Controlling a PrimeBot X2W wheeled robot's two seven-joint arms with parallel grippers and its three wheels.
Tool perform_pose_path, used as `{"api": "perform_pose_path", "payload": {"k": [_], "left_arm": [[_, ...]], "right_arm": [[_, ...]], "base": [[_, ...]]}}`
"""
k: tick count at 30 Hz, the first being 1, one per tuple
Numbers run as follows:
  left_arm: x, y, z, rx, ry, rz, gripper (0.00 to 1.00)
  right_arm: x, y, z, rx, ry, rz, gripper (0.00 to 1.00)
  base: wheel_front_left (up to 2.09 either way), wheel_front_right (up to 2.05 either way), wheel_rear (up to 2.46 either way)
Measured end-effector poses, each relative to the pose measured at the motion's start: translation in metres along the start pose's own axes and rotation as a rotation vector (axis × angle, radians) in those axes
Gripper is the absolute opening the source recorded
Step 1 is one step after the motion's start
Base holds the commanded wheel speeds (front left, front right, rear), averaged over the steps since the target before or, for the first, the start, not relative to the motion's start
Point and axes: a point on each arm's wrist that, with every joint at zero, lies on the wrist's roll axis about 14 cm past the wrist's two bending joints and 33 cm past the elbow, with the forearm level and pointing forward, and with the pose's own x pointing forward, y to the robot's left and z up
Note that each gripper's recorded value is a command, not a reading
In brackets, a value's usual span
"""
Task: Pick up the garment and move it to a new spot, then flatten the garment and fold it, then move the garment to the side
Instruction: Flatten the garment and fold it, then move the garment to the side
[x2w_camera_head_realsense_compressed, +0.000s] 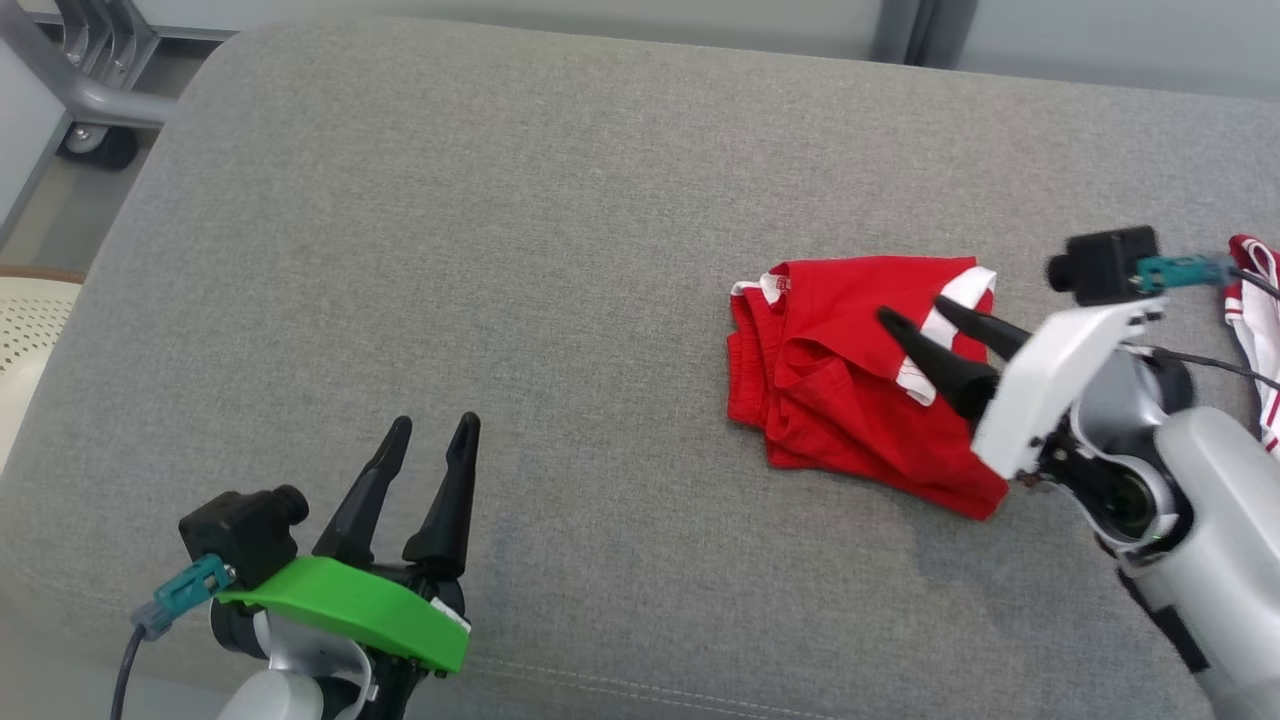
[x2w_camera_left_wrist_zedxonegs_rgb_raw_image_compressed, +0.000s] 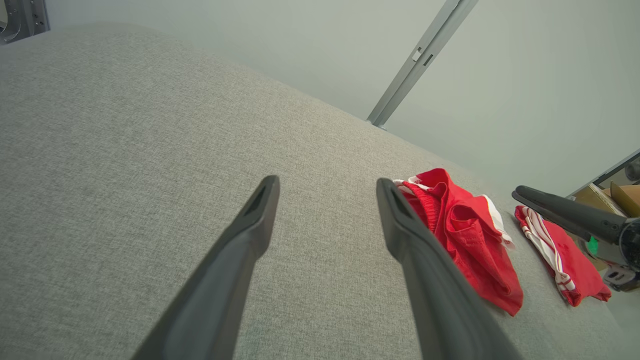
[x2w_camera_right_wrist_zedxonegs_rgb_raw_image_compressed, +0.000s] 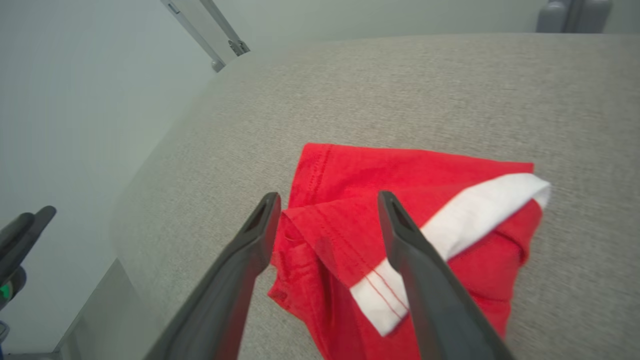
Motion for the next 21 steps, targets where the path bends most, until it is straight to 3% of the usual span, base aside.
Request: {"api": "perform_pose_path", "payload": {"k": [3, 6, 12, 21], "left_arm": [[0.003, -0.003, -0.005, -0.005, 0.015, -0.008, 1.00], [0.007, -0.005, -0.009, -0.009, 0.033, -0.013, 1.00], [0.014, -0.005, -0.022, -0.015, 0.075, -0.011, 1.00], [0.015, 0.002, -0.029, -0.012, 0.098, 0.017, 1.00]], "right_arm": [[-0.025, -0.063, -0.020, 0.043, 0.038, -0.187, 1.00], [-0.036, -0.088, -0.037, 0.121, 0.043, -0.258, 1.00], [-0.039, -0.106, -0.061, 0.263, 0.040, -0.285, 1.00], [-0.029, -0.111, -0.084, 0.380, 0.061, -0.273, 1.00]], "base": [[0.00, 0.00, 0.00], [0.00, 0.00, 0.00], [0.00, 0.00, 0.00], [0.00, 0.00, 0.00]]}}
